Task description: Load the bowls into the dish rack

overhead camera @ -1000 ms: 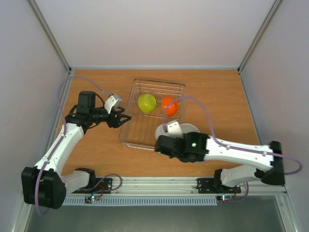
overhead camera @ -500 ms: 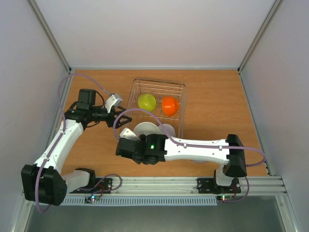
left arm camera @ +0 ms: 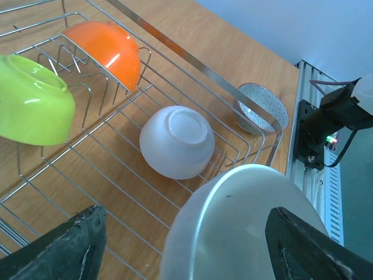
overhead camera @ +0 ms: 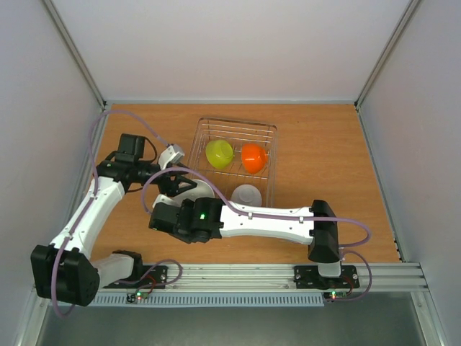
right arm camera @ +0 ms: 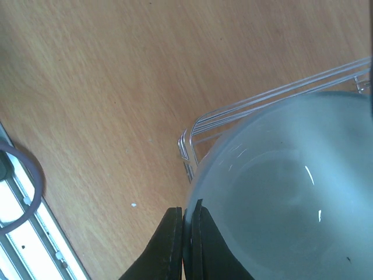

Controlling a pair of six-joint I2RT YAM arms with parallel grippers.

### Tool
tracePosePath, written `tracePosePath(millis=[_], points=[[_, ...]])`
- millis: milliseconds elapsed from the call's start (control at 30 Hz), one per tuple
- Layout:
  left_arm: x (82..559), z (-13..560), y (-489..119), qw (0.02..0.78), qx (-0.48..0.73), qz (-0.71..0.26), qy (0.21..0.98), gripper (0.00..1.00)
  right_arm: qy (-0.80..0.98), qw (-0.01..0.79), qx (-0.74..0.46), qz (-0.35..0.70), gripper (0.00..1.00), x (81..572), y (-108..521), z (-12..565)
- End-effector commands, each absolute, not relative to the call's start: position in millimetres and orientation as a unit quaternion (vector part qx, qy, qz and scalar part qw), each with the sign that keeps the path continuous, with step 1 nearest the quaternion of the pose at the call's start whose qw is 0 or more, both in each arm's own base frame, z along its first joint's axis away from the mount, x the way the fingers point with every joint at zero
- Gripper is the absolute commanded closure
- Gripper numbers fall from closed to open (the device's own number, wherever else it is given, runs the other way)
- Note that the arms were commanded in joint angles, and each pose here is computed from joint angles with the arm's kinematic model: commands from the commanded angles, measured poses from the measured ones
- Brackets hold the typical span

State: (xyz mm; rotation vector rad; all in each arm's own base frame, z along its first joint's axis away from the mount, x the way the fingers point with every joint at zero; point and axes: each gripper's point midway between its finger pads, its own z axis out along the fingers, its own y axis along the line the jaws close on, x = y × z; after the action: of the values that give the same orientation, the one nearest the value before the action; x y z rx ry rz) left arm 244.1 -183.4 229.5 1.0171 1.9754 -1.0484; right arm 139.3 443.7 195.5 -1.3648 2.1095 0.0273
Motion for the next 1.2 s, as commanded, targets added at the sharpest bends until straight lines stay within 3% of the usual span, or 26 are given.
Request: tracePosePath(millis=[0,100,533,800,933,1000,1100,1167], points=[[237,235,-188,0.330,0.420,-0.398,0.746,0.26,0.782,0.330,-0.529,0.003,0.99,146,449,214],[234,228,-190,0.320,0.433,-0.385,0.749,0.34,0.782,0.330,-0.528,0.000,0.99,149,448,213],[240,197,-195,0.301,0.463,-0.313,0.773,0.99,0.783,0.333,-0.525,-0.011,0.99,154,442,213],[238,197,-196,0.304,0.467,-0.310,0.770,0.99,0.783,0.337,-0.523,-0.016,0.99,156,441,211],[235,200,-197,0.309,0.471,-0.314,0.764,1.00,0.788,0.346,-0.509,-0.020,0.93,160,437,212],[234,202,-197,0.313,0.471,-0.316,0.762,0.99,0.792,0.354,-0.497,-0.017,0.84,162,435,214],[232,203,-199,0.316,0.473,-0.321,0.757,1.00,0.796,0.370,-0.478,-0.005,0.61,164,429,218],[231,204,-199,0.315,0.473,-0.326,0.756,1.00,0.798,0.385,-0.463,0.008,0.51,165,423,224]])
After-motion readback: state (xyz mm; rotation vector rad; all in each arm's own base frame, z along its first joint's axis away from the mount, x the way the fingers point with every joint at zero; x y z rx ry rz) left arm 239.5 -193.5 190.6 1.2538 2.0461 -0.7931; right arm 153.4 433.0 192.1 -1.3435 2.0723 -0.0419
